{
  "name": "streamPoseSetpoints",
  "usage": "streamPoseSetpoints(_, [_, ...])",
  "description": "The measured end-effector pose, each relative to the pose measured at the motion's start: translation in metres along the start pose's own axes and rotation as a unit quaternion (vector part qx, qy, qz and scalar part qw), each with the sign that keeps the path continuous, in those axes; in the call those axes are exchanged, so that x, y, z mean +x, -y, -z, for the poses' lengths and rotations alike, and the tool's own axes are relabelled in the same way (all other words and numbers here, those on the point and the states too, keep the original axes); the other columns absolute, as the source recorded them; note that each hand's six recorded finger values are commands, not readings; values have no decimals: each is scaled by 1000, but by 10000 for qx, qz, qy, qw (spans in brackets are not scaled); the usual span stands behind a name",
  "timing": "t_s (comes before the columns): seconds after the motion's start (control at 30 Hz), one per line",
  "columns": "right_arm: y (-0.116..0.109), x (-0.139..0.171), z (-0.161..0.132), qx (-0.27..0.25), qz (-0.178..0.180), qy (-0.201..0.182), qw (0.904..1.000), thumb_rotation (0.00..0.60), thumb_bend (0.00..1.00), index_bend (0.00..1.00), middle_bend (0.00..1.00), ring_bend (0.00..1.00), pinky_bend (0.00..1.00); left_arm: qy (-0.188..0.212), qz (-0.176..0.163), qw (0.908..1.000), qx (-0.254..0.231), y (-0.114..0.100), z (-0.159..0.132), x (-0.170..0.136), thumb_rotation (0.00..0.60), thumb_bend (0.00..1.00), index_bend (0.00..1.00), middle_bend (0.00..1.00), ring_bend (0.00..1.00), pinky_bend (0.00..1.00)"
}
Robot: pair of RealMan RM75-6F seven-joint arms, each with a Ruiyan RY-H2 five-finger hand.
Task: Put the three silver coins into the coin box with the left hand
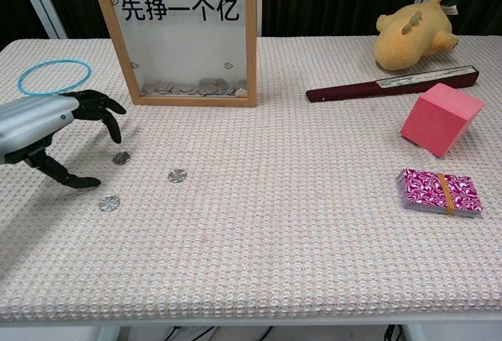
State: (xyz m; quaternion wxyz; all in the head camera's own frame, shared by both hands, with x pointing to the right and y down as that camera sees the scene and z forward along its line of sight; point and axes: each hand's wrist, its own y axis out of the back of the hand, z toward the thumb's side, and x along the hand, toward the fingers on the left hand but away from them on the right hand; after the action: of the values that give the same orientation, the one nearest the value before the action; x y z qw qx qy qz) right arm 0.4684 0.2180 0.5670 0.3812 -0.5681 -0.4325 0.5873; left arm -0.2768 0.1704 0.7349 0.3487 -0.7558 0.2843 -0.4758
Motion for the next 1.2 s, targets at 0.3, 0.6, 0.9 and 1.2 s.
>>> streamPoseSetpoints(0.3, [0, 0, 4, -21, -10, 26, 10000, 600, 176, 0, 0, 0, 0, 14, 27, 10000, -53, 5, -3, 4, 600, 252, 428, 137, 0, 89])
streamPoseSetpoints(0.6, [3, -1, 5, 13, -64, 53, 10000, 600, 176, 0, 0, 0, 0, 28, 21, 9999, -102, 7, -4, 7, 600, 262, 428, 141, 0, 87])
streamPoseSetpoints(0.9, [3, -2, 5, 32, -80, 72, 9999, 600, 176, 0, 0, 0, 0, 86, 31, 9999, -94, 9, -6, 10, 600, 263, 429, 144, 0, 85])
streamPoseSetpoints(1.2, [5, -2, 6, 31, -124, 86, 9999, 600, 176, 0, 0, 0, 0, 107, 88, 9999, -83, 11, -7, 13, 600, 263, 419, 144, 0, 82])
